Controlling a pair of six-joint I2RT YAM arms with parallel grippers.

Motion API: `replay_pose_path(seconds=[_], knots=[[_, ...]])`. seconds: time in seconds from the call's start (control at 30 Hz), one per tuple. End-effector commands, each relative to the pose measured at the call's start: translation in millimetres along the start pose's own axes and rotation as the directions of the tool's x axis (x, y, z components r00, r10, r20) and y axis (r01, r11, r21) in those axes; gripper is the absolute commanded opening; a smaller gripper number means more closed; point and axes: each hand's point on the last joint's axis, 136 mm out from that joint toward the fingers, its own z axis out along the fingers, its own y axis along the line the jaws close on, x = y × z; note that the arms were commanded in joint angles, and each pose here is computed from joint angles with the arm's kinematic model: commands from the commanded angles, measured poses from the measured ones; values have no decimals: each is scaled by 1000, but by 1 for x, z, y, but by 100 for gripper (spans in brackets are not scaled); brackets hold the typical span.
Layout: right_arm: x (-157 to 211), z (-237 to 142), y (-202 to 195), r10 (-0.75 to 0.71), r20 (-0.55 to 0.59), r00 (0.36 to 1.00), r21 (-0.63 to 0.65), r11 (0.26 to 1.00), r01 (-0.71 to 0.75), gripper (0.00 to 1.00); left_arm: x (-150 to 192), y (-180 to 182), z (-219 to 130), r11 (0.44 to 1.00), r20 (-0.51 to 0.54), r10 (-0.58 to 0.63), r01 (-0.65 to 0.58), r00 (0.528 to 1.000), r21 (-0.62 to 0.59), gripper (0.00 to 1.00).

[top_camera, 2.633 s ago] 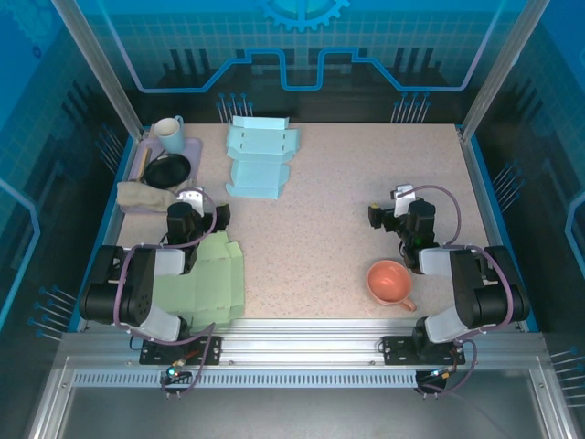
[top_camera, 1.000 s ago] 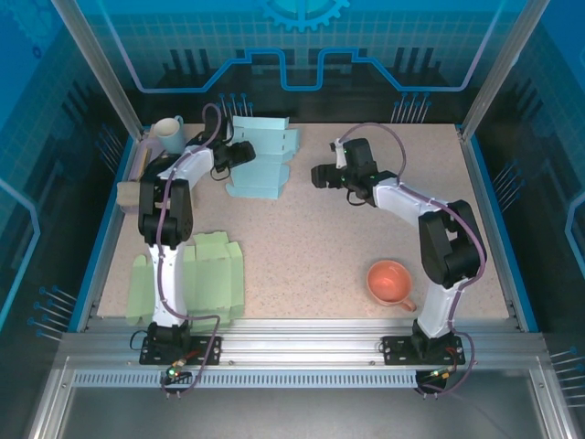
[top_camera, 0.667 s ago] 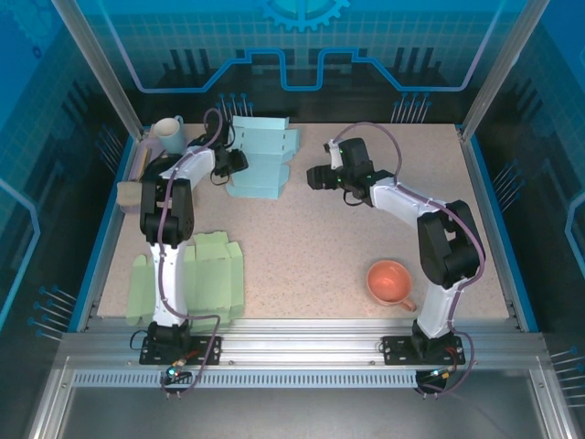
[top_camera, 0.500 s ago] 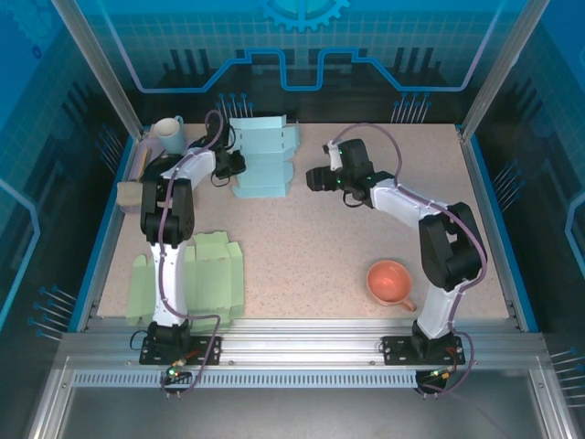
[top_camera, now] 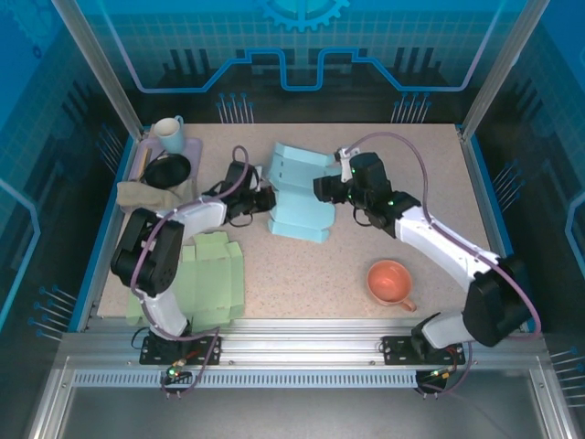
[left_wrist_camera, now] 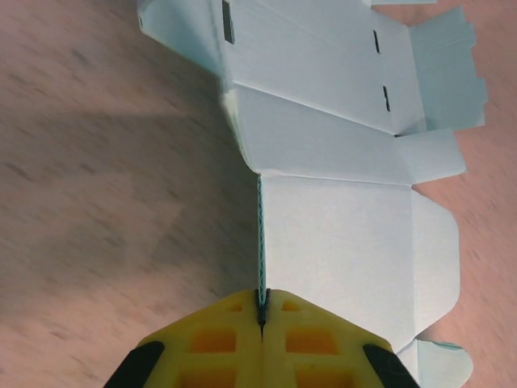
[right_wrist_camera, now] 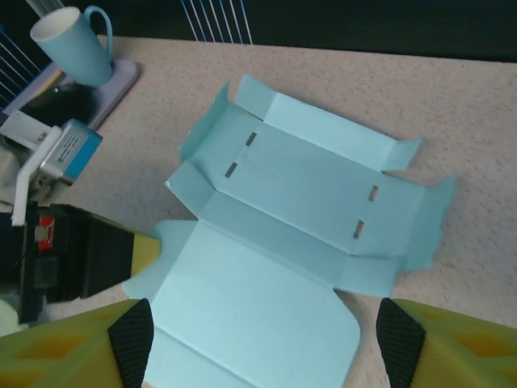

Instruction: Fold the paper box

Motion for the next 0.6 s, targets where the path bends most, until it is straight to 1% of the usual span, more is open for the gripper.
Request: replay_pose_path(seconds=[0.0,0.07,0.13,0.17,0.23,0.33,0.4,0.47,0.5,0.57], knots=[[28,-17,-26,12,-42,999,144,990,-6,76,14,-22,-7,996,57,7,-12,998,86,0],[39,-24,-32,22,-40,999,161,987,-15,76,34,-13,-11,998,63,-19,14,998,65,0],[45,-30,-36,30,-30,999,168,986,-25,76,48,-3,-17,997,81,-51,46,995,63,4],[61,-30,-40,34,-47,998,178,984,-25,76,55,0,-21,997,89,-61,56,994,62,8],[73,-30,-43,43,-40,998,174,984,-36,76,64,2,-27,995,92,-67,60,994,79,20],[87,-25,-45,50,-32,998,170,984,-44,75,74,5,-36,994,110,-70,61,991,90,32],[92,-18,-48,46,-35,998,186,982,-38,74,69,17,-47,995,183,-98,91,978,45,43],[94,-11,-49,38,-42,998,198,980,-29,74,57,25,-60,994,269,-107,111,957,2,51],[95,-5,-48,32,-50,998,198,980,-22,74,48,27,-65,993,302,-105,118,947,-24,54],[94,4,-43,17,-58,998,186,983,-6,73,32,23,-70,993,326,-80,102,942,-51,56]])
